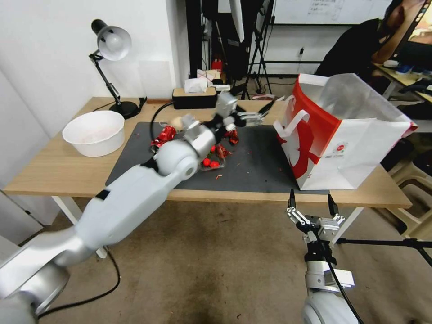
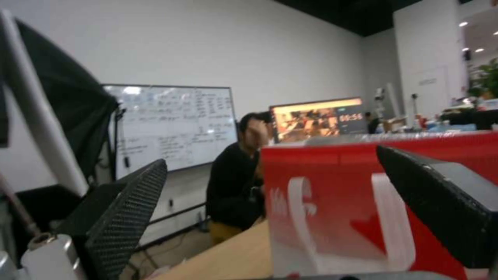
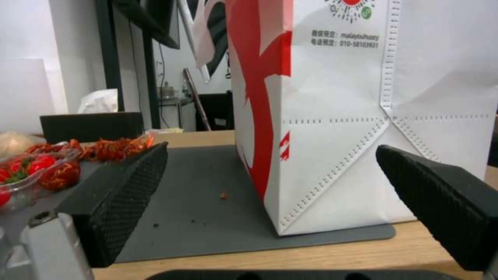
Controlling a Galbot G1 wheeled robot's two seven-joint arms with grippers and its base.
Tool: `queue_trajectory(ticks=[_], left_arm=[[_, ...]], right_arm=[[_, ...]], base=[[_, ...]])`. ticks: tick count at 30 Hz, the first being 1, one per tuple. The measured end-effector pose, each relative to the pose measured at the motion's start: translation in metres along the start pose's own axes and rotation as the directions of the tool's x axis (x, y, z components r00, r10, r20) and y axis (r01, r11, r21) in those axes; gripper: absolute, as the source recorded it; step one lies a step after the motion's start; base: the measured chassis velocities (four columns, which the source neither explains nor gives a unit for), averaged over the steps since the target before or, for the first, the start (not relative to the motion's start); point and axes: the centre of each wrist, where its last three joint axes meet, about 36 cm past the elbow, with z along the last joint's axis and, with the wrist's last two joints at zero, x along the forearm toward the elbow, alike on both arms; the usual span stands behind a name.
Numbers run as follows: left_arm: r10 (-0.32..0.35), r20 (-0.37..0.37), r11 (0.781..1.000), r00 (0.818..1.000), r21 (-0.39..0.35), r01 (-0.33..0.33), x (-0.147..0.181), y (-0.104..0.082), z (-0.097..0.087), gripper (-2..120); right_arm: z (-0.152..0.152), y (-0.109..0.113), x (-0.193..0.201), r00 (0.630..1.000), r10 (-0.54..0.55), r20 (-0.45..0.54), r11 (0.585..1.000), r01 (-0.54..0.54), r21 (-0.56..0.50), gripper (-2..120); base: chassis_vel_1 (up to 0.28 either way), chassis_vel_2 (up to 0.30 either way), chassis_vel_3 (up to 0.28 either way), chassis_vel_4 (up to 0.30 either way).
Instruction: Pick up the trash from the table and place it into the takeout bag.
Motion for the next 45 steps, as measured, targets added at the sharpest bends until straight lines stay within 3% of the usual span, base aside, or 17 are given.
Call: queue_trajectory(ticks=[2,6,10,16,21,31,35,37,38,40,42,44,45], left_arm=[[-0.017,-0.006,1.0,1.0,-0.001,0.017,0.01,0.0,0.001,100],[-0.111,-0.056,0.994,0.992,-0.014,0.111,0.063,0.005,0.01,100],[-0.158,-0.064,0.987,0.985,-0.027,0.156,0.082,0.01,0.01,100],[-0.275,-0.088,0.96,0.957,-0.069,0.27,0.133,0.015,0.012,100],[-0.318,-0.109,0.947,0.942,-0.075,0.311,0.153,0.01,0.018,100],[-0.343,-0.111,0.938,0.933,-0.085,0.335,0.163,0.008,0.018,100],[-0.377,-0.13,0.925,0.917,-0.09,0.368,0.18,0.003,0.022,100],[-0.428,-0.144,0.903,0.892,-0.108,0.416,0.201,-0.004,0.024,100],[-0.428,-0.144,0.903,0.892,-0.108,0.416,0.201,-0.004,0.024,100],[-0.482,-0.143,0.874,0.864,-0.144,0.464,0.219,-0.01,0.027,100],[-0.491,-0.143,0.869,0.859,-0.151,0.472,0.222,-0.011,0.027,100],[-0.528,-0.148,0.846,0.836,-0.171,0.505,0.236,-0.017,0.03,100],[-0.528,-0.148,0.846,0.836,-0.171,0.505,0.236,-0.017,0.03,100]], right_arm=[[0.0,0.0,0.0,1.0,0.0,0.0,1.0,0.0,0.0,100],[0.0,0.0,0.001,1.0,-0.005,-0.001,1.0,0.005,-0.001,100],[0.0,0.001,0.0,1.0,-0.006,0.0,1.0,0.006,0.0,100],[0.002,0.002,0.0,1.0,-0.012,-0.004,1.0,0.012,-0.002,100],[0.002,0.003,0.0,1.0,-0.014,-0.004,1.0,0.014,-0.004,100],[0.002,0.003,0.0,1.0,-0.016,-0.004,1.0,0.016,-0.006,100],[0.002,0.003,0.0,1.0,-0.017,-0.003,1.0,0.017,-0.005,100],[0.003,0.003,0.001,1.0,-0.017,-0.004,1.0,0.017,-0.004,100],[0.003,0.003,0.001,1.0,-0.017,-0.004,1.0,0.017,-0.004,100],[0.004,0.003,0.001,1.0,-0.016,-0.006,1.0,0.016,-0.003,100],[0.004,0.003,0.001,1.0,-0.016,-0.006,1.0,0.015,-0.003,100],[0.004,0.003,0.001,1.0,-0.014,-0.007,1.0,0.014,-0.003,100],[0.004,0.003,0.001,1.0,-0.014,-0.007,1.0,0.014,-0.003,100]], base=[[0.0,0.0,0.0,0.0],[0.0,0.0,0.0,0.0],[0.0,0.0,0.0,0.0],[0.0,0.0,0.0,0.0],[0.0,0.0,0.0,0.0],[0.0,0.0,0.0,0.0],[0.0,0.0,0.0,0.0],[0.0,0.0,0.0,0.0],[0.0,0.0,0.0,0.0],[0.0,0.0,0.0,0.0],[0.0,0.0,0.0,0.0],[0.0,0.0,0.0,0.0],[0.0,0.0,0.0,0.0]])
